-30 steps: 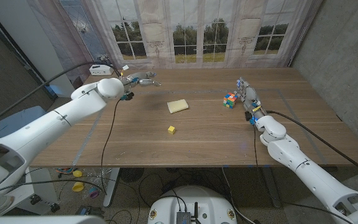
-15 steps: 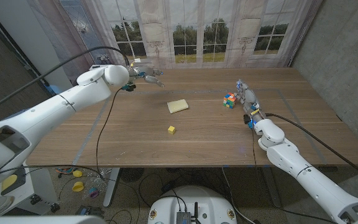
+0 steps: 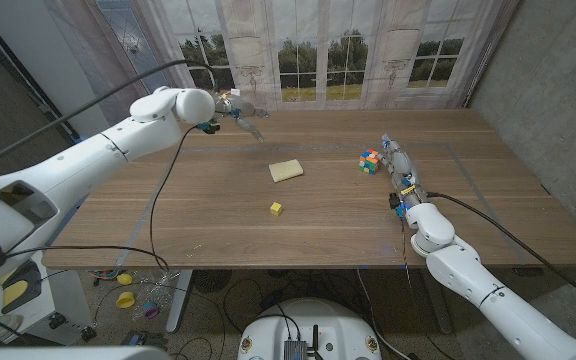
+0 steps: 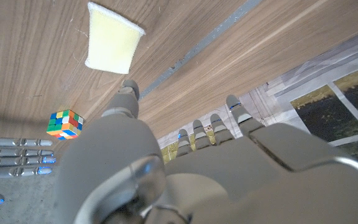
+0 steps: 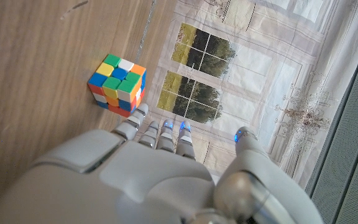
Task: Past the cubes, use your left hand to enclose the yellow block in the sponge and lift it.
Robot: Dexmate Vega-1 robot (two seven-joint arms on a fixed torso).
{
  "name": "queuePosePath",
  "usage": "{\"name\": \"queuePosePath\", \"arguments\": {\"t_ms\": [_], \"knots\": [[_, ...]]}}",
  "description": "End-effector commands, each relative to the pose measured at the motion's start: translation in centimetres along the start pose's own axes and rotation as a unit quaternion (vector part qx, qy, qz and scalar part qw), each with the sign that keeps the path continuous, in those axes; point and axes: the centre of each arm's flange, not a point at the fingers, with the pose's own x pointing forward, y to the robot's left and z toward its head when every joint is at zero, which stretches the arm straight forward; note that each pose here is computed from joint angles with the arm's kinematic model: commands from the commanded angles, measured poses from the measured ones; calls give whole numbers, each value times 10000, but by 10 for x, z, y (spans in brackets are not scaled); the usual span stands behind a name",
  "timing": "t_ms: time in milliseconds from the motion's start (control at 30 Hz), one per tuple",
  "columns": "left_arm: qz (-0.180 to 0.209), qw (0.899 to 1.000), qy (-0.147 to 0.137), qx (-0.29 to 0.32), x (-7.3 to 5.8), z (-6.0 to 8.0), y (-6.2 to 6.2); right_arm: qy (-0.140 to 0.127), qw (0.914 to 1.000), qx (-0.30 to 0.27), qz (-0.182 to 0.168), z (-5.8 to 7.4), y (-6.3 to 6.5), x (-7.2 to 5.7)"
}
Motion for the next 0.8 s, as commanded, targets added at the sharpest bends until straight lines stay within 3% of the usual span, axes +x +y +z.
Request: {"name": "queuePosePath", "arguments": {"t_ms": [33, 267, 800], "knots": [[-360, 9925, -117, 1164, 1, 10, 11, -76, 9997, -64, -245, 4, 21, -25], [-477, 9842, -262, 1683, -1, 15, 12, -113, 9993, -113, -337, 7, 32, -31], [-594, 9507, -562, 2992, -3, 34, 5, -194, 9986, -215, -451, 13, 55, -41]]}}
